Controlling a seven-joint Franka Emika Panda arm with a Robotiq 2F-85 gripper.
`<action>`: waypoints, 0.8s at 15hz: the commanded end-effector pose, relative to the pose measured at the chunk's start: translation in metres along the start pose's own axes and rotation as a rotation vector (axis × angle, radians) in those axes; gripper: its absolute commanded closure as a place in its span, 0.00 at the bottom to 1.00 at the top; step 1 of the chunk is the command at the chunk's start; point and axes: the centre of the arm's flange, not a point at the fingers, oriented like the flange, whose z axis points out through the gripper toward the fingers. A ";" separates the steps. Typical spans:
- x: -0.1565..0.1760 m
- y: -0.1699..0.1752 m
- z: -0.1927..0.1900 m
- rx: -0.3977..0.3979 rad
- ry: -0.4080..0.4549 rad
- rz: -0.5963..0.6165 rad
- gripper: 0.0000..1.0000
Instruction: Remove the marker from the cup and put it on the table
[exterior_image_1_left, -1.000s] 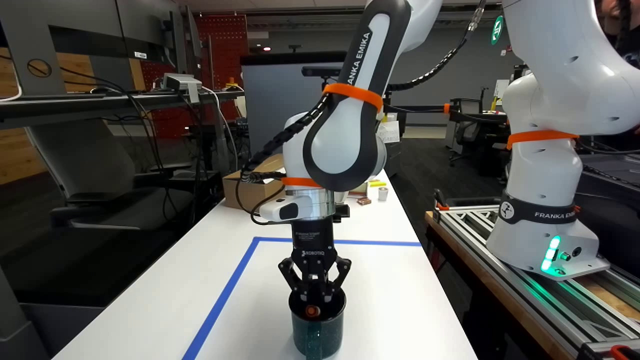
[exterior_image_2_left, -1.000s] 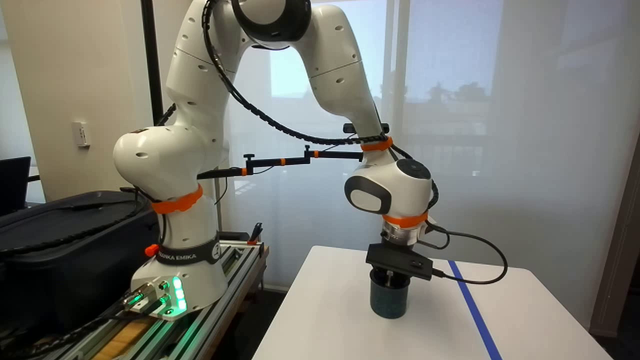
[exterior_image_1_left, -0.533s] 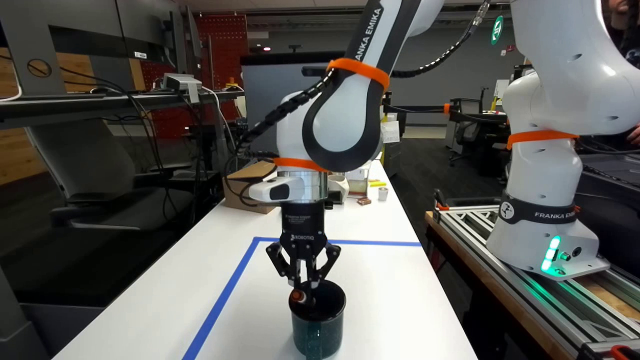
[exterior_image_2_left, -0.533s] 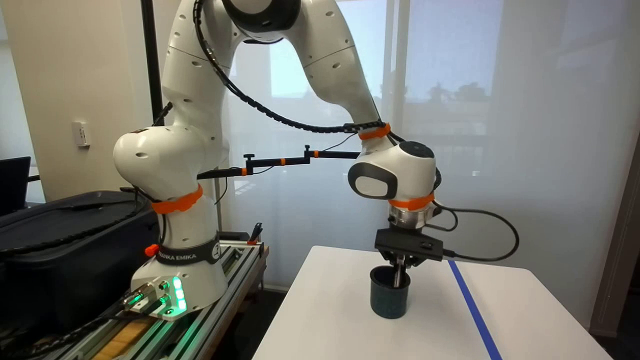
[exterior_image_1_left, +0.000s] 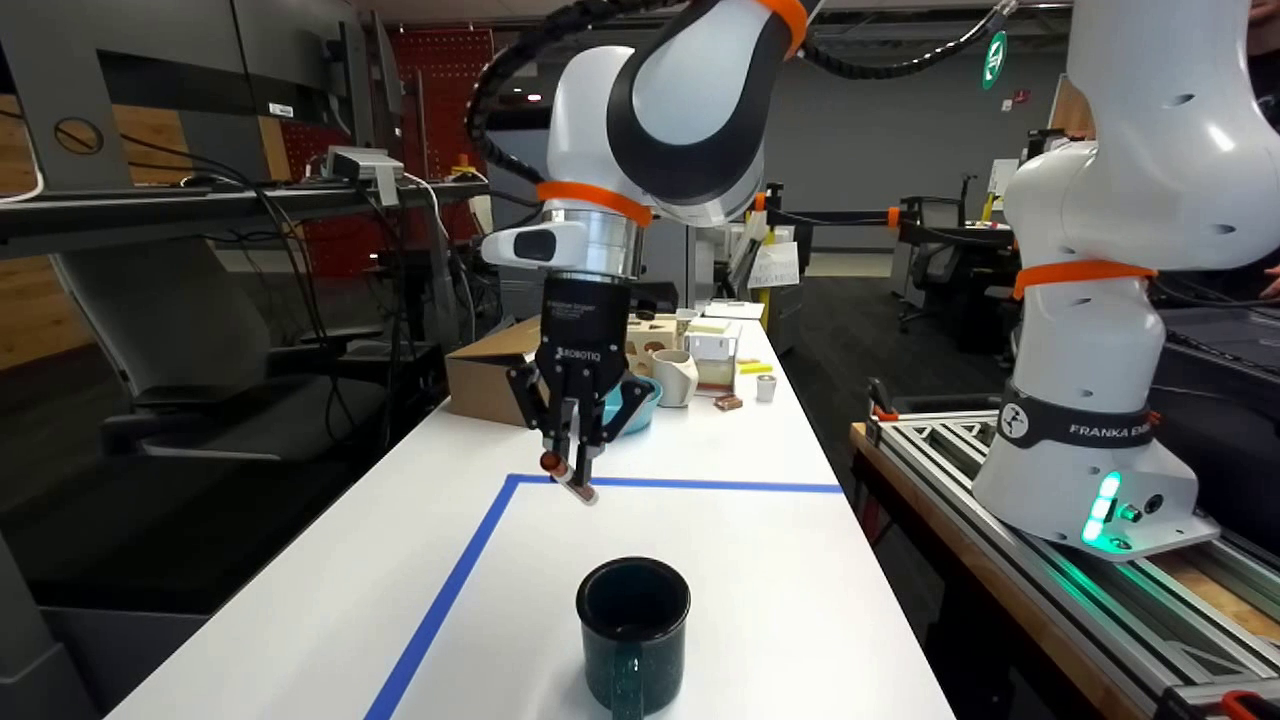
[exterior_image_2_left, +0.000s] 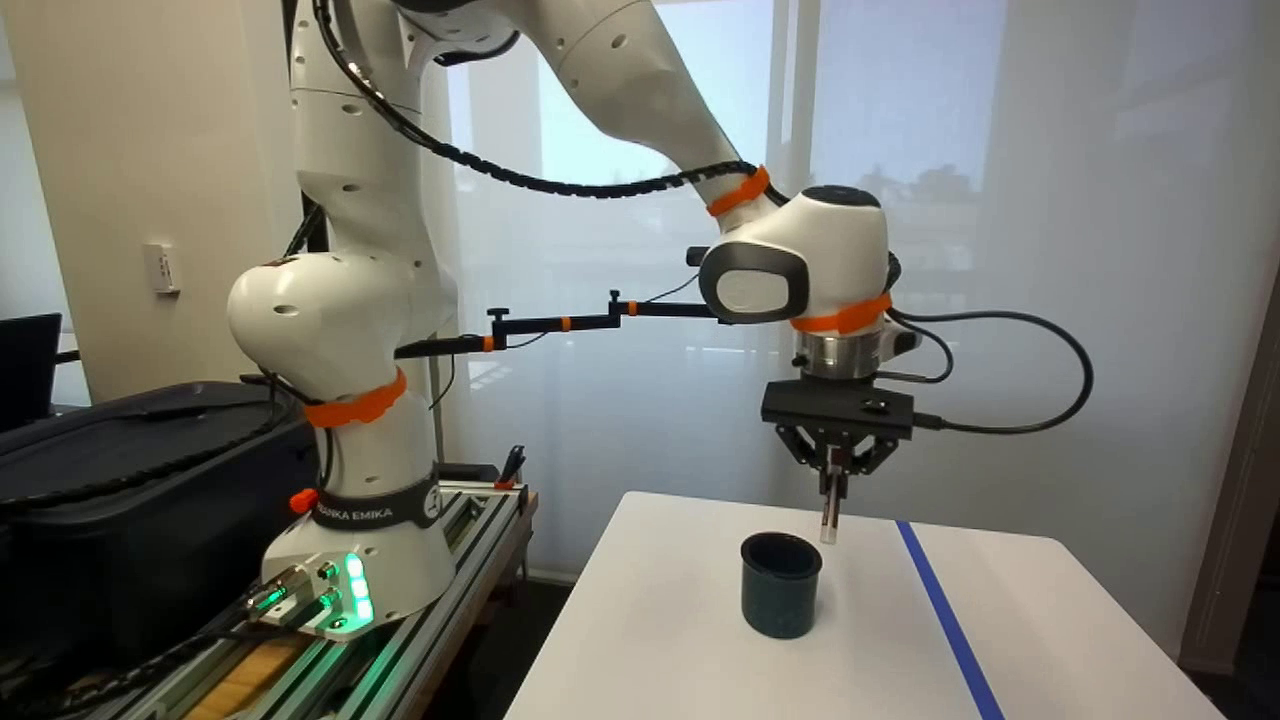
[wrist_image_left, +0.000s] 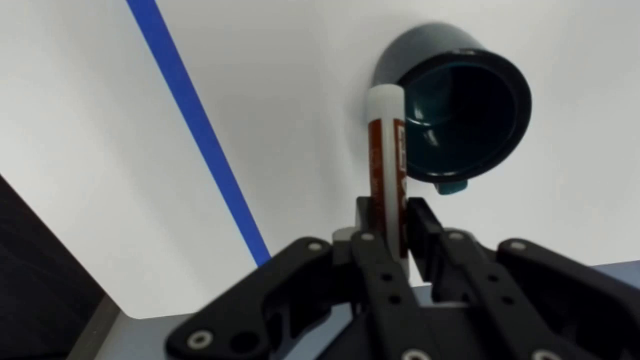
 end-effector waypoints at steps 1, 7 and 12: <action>-0.039 0.014 -0.014 -0.068 -0.094 0.079 0.95; -0.100 0.027 0.047 -0.089 -0.190 0.167 0.95; -0.116 0.025 0.100 -0.109 -0.232 0.162 0.95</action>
